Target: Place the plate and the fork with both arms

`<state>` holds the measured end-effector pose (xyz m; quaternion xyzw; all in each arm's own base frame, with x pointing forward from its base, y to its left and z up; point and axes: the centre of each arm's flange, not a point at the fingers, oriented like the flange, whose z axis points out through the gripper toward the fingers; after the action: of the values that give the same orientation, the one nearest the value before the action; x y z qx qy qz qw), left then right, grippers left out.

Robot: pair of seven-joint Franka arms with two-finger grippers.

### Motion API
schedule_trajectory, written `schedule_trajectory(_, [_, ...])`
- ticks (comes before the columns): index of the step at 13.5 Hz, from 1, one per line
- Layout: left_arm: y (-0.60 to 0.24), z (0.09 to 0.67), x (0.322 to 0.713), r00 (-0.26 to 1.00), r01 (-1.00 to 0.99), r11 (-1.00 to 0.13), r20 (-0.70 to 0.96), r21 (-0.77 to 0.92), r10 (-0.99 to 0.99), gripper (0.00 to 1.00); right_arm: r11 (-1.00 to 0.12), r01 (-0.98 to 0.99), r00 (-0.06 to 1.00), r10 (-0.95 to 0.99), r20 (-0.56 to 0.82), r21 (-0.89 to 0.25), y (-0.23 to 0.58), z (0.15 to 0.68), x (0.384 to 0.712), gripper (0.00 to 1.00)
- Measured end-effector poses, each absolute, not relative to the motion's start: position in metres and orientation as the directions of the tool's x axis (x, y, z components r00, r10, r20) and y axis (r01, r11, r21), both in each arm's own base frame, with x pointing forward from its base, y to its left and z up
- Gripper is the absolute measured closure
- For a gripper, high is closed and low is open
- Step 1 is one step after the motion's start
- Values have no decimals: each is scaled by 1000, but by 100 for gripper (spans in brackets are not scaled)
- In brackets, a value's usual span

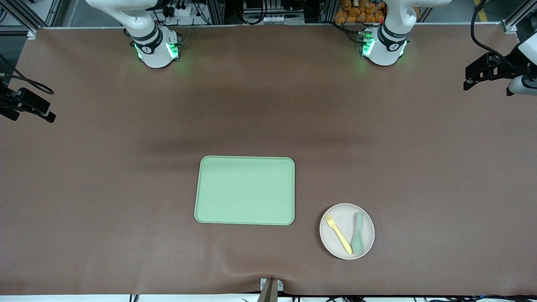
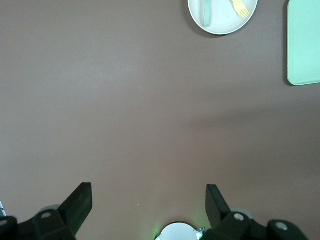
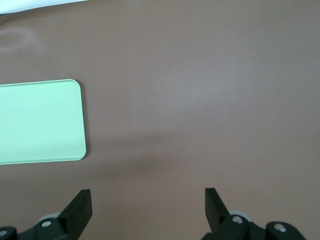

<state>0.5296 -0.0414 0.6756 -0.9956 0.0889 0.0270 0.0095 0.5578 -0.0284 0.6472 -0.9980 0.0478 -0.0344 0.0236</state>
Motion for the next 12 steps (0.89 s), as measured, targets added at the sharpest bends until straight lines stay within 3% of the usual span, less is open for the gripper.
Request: schedule_trajectory(12, [-42, 669, 534, 982, -178, -984, -66, -14, -177, 0, -994, -93, 994, -96, 45, -49, -28, 644, 557, 0])
